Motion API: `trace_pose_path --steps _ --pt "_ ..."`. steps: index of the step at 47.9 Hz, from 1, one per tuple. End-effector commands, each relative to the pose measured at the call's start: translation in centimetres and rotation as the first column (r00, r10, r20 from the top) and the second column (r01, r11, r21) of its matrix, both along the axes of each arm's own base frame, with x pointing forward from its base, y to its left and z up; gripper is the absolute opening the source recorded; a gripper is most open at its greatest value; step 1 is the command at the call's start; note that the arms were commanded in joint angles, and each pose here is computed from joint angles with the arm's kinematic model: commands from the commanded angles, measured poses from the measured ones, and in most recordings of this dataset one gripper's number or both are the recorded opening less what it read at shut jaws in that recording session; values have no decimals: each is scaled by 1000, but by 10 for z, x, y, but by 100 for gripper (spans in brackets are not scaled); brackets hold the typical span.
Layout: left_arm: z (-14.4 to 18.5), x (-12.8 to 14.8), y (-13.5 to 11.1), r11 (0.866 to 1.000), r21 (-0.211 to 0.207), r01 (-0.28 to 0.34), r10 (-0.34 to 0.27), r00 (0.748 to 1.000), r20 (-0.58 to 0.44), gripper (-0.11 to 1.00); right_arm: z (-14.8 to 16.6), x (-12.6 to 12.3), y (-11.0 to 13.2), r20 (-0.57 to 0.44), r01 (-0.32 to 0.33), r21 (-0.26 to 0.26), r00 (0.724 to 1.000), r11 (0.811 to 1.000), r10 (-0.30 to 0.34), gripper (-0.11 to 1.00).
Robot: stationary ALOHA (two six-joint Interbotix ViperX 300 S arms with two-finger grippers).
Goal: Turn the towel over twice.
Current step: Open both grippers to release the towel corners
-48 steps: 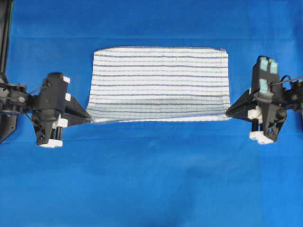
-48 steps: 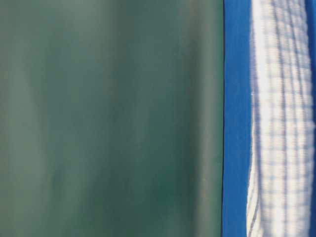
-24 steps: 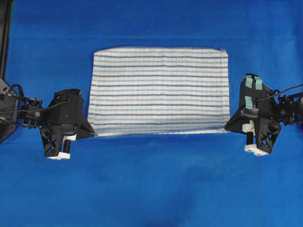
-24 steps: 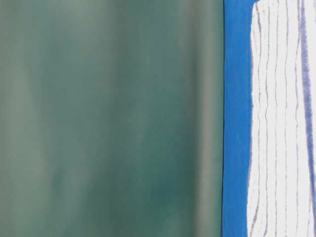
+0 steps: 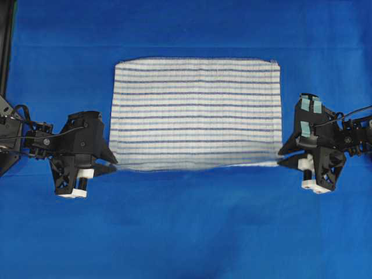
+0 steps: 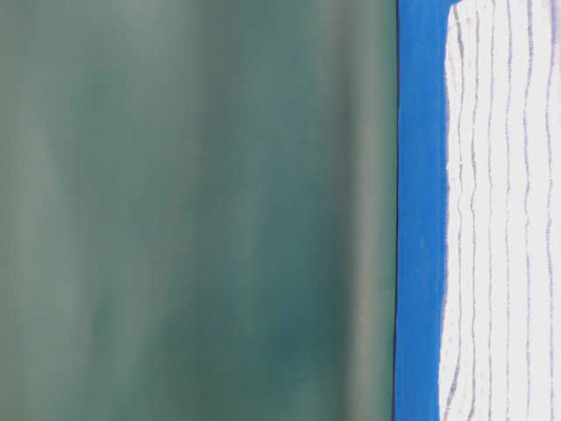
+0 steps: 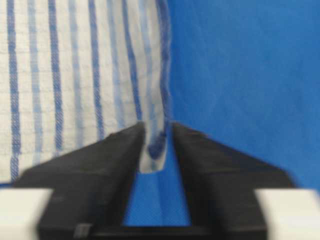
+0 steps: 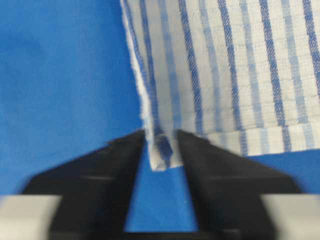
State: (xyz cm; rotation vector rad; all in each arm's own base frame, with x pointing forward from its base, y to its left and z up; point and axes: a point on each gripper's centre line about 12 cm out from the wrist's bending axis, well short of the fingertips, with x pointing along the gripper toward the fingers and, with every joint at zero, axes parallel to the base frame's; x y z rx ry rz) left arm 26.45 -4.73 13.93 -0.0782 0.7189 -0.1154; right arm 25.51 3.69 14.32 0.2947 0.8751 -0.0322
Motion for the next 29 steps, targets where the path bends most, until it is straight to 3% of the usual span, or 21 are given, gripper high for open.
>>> trace_pose_path --steps 1,4,7,11,21,29 --pt "13 8 -2 1000 -11 1 -1 999 48 35 12 8 2 43 -7 4 999 1000 7 55" --pt "16 8 -3 1000 -10 5 -4 999 54 52 16 10 3 56 -14 -2 998 1000 14 65" --pt "20 8 -3 1000 -3 11 -11 998 65 72 23 12 3 79 -26 -13 997 1000 27 61" --pt "25 8 -2 1000 -2 11 -11 997 81 88 34 14 2 115 -37 -28 993 999 40 58" --pt "56 6 4 1000 -15 -7 9 984 176 85 70 10 -5 239 -54 -90 968 995 74 58" --pt "82 0 17 998 -27 -48 53 962 269 85 98 0 -20 344 -26 -159 936 987 80 58"
